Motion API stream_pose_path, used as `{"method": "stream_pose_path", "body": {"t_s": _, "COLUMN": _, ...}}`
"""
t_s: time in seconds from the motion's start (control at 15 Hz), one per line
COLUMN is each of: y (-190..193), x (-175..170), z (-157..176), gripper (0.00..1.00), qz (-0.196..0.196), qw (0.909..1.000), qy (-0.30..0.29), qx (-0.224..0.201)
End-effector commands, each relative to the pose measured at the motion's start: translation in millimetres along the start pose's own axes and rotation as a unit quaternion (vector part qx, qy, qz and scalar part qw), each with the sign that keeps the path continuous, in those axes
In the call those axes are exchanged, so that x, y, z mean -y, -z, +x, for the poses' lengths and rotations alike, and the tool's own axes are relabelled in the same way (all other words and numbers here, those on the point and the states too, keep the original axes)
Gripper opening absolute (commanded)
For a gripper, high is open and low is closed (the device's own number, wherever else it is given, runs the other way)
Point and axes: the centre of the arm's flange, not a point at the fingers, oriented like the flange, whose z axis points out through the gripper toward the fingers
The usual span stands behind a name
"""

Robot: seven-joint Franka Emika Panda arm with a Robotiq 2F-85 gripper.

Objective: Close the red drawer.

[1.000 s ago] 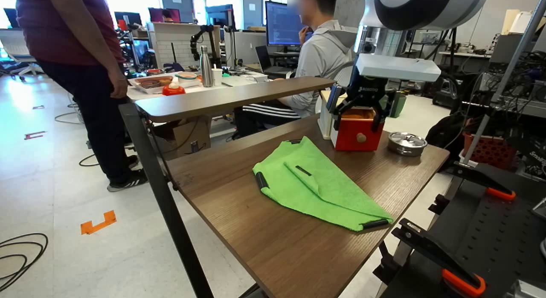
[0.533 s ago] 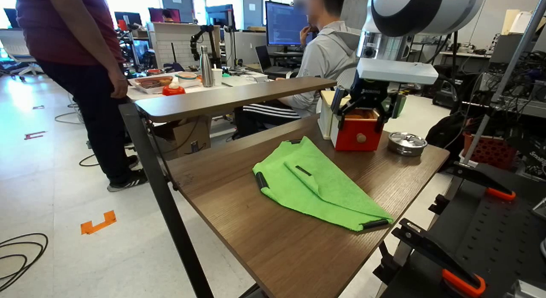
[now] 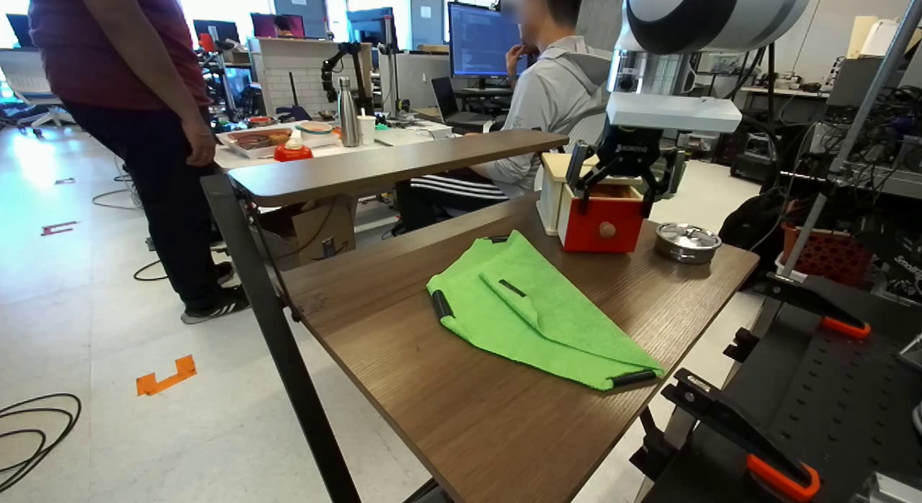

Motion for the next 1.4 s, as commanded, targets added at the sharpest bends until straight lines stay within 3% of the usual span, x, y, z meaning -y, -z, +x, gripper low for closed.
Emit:
{"method": "stream_pose_path", "body": {"t_s": 0.0, "y": -2, "x": 11, "z": 16, "gripper": 1.0, "qz": -0.011, "qw": 0.9999, "qy": -0.007, "qx": 0.004}}
{"method": "stream_pose_path", "body": {"t_s": 0.8, "y": -2, "x": 13, "z": 65, "gripper": 1.0, "qz": -0.021, "qw": 0.9991, "qy": -0.036, "qx": -0.004}}
{"method": "stream_pose_path", "body": {"t_s": 1.0, "y": -3, "x": 13, "z": 76, "gripper": 1.0, "qz": -0.016, "qw": 0.9985, "qy": -0.047, "qx": -0.023}}
{"method": "stream_pose_path", "body": {"t_s": 1.33, "y": -5, "x": 14, "z": 79, "gripper": 1.0, "qz": -0.018, "qw": 0.998, "qy": -0.05, "qx": -0.033}}
